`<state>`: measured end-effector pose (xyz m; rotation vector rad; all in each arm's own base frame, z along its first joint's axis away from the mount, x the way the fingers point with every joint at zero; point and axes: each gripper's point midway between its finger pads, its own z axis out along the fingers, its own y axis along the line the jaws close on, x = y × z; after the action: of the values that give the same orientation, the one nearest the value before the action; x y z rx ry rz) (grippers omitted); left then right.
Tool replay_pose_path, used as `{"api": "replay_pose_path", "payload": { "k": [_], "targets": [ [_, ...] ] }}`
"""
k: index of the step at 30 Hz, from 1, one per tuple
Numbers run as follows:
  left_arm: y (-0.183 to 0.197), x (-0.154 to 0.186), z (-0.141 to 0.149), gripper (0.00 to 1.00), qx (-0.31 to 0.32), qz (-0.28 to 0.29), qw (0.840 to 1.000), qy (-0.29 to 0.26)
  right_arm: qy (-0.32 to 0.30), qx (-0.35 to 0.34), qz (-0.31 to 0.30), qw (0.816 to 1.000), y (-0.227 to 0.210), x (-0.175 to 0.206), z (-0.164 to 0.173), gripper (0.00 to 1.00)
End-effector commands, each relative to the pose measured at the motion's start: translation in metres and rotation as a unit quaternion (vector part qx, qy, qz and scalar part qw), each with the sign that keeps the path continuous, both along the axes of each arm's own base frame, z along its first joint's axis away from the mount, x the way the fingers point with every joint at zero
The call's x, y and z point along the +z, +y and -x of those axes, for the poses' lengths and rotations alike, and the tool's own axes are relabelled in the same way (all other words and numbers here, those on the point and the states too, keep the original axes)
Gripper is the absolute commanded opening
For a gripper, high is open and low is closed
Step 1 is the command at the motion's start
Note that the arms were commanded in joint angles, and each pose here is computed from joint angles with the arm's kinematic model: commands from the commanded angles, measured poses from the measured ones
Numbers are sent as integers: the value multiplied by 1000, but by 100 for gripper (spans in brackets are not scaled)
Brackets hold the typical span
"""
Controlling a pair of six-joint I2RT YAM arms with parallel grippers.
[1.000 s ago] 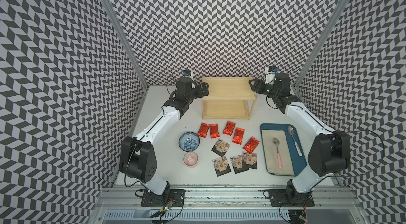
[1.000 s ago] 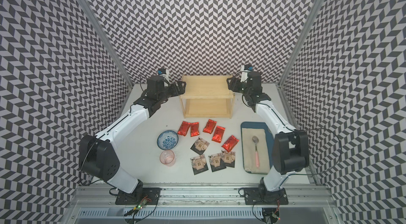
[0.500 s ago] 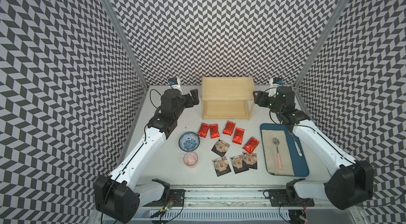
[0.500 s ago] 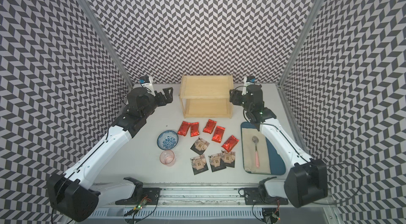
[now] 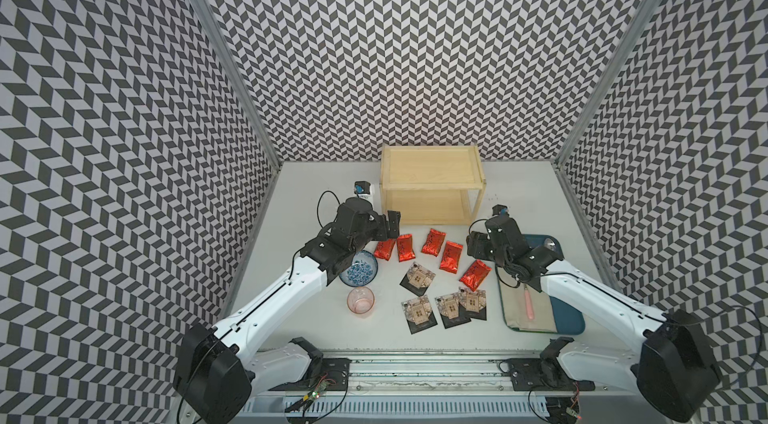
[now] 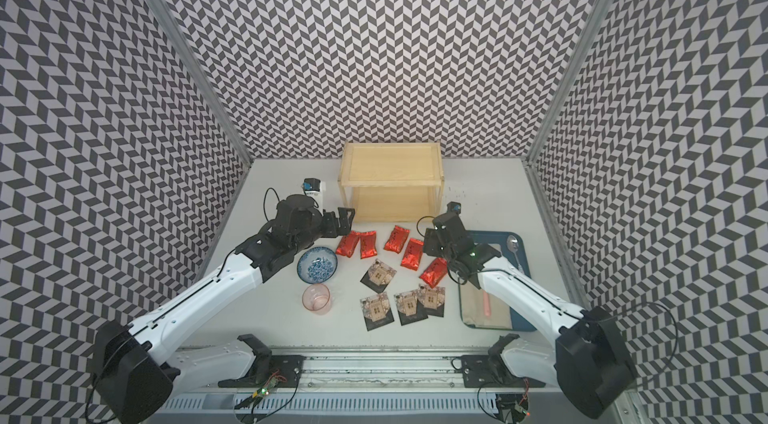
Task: Place the tea bags on the shelf by color
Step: Pick up the tea bag from the center of the board.
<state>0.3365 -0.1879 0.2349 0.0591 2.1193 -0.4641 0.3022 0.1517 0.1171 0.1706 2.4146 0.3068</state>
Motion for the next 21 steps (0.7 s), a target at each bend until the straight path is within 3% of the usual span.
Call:
{"api": "replay_pose_path", "payload": {
  "k": [1, 9, 21],
  "targets": [
    [3, 4, -3, 99, 11, -19, 1000, 1, 55, -25, 0, 998, -3, -30, 24, 75],
    [7, -2, -7, 99, 28, -38, 999, 26, 95, -25, -1, 995, -2, -58, 53, 90],
    [2, -14, -4, 99, 15, -34, 999, 38, 93, -17, -5, 995, 11, -70, 39, 85]
  ]
}}
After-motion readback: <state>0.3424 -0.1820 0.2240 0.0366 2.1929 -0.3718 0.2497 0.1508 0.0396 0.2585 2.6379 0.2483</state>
